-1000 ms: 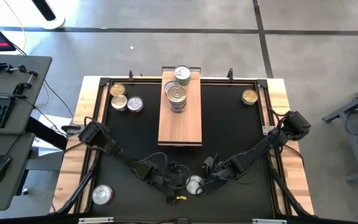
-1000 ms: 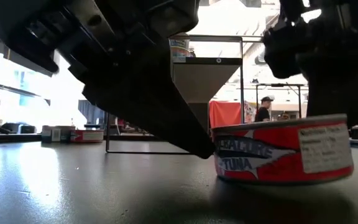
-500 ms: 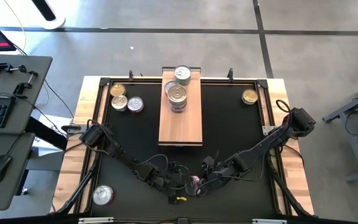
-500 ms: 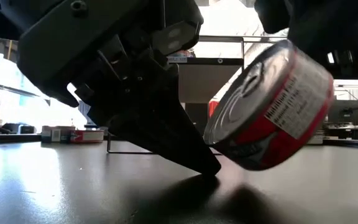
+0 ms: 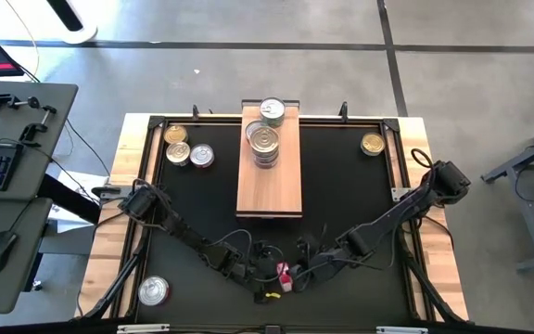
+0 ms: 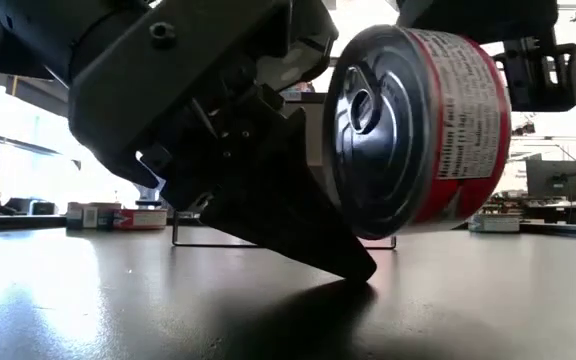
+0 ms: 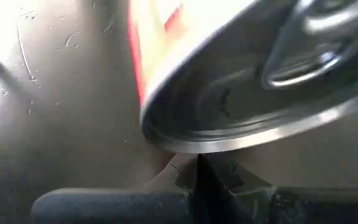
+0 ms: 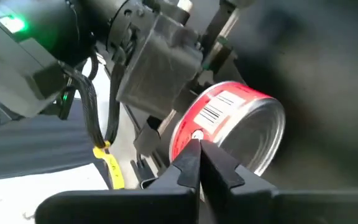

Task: Stack canned seafood by type on shelf
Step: Stack the red tuna can on top of the red tuna can on the shelf

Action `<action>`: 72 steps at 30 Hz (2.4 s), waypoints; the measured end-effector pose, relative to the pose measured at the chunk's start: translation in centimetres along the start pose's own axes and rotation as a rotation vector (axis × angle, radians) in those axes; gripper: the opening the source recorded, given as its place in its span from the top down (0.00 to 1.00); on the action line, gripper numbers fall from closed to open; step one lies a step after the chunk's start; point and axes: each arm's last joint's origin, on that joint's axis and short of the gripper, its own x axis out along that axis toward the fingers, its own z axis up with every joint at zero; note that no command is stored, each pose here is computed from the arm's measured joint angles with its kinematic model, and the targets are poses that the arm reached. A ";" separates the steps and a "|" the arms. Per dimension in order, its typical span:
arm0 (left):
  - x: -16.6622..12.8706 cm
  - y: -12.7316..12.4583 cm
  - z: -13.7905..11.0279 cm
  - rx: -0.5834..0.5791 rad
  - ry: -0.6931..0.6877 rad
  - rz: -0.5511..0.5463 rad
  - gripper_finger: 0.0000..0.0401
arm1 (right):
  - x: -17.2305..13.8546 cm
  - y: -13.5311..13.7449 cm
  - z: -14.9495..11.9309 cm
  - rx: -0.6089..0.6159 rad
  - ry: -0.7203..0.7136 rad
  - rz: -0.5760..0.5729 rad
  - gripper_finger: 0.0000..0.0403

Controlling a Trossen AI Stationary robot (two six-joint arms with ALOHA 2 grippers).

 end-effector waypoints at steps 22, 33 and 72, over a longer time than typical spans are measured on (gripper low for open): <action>0.4 0.7 0.5 0.015 -0.052 0.038 1.00 | 0.2 -0.5 0.4 -0.039 -0.033 -0.038 1.00; -1.3 0.2 2.1 0.082 -0.077 -0.012 1.00 | -6.5 -0.9 1.3 -0.185 0.013 -0.199 1.00; 1.2 1.8 7.8 0.305 -0.122 -0.057 1.00 | -6.0 -7.6 -4.6 -0.049 0.137 -0.368 1.00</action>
